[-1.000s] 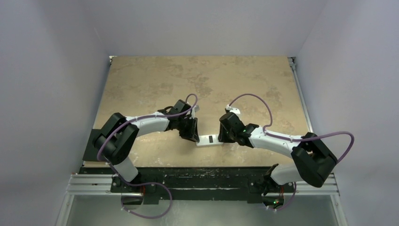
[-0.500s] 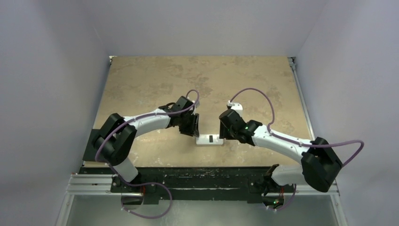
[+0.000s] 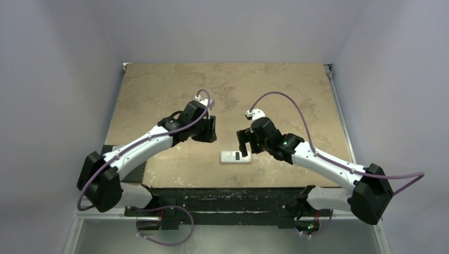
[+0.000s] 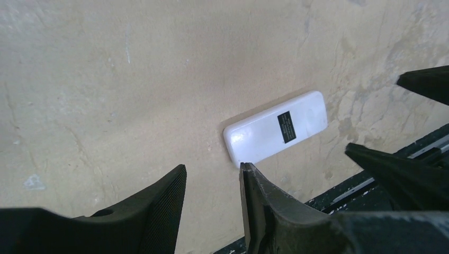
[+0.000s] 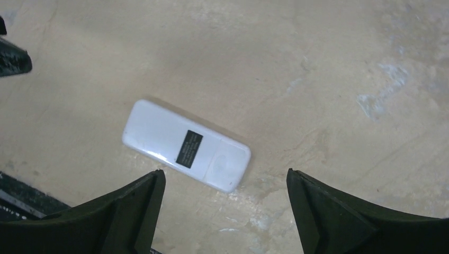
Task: Load the batteries into the remote control
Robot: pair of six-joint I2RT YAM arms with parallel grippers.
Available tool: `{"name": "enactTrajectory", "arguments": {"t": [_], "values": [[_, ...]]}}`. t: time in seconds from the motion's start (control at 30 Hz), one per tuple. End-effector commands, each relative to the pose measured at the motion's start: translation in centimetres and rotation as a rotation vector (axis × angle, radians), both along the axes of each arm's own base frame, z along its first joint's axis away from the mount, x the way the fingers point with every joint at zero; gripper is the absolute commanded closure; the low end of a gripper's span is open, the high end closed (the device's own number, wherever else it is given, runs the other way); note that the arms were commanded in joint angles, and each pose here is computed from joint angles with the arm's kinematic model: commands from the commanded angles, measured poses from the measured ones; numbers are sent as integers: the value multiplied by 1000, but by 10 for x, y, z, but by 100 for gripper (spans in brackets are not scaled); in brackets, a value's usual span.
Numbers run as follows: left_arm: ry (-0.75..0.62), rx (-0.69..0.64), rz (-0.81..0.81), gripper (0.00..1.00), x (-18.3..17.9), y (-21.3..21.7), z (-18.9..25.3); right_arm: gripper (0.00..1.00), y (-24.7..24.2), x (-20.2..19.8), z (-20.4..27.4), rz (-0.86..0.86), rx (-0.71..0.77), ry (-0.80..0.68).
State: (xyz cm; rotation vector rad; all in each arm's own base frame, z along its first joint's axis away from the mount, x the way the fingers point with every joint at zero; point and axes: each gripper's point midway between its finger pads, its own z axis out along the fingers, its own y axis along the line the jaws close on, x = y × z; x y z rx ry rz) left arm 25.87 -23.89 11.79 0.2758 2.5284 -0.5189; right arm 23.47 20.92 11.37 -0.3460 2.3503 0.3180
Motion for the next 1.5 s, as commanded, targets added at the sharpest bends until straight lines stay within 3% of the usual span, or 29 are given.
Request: {"name": "enactTrajectory", "arguments": {"t": [0.0,0.27,0.57,0.83,1.07,1.47], "values": [[-91,-21,64,58,-1,17,28,2,33,1,24,300,-4,-68],[-164,-77,82,55,-19,34,58,1,47,-13,9,632,-125,-83],[-222,-135,75,44,-33,43,74,1,39,-1,-10,837,-320,-199],[-250,-134,57,33,-40,50,79,1,44,-13,-38,997,-371,-158],[-265,-134,48,9,-42,52,80,1,46,-10,-50,1013,-407,-150],[-284,-151,45,6,-45,53,82,1,42,-6,-83,1004,-461,-60]]}}
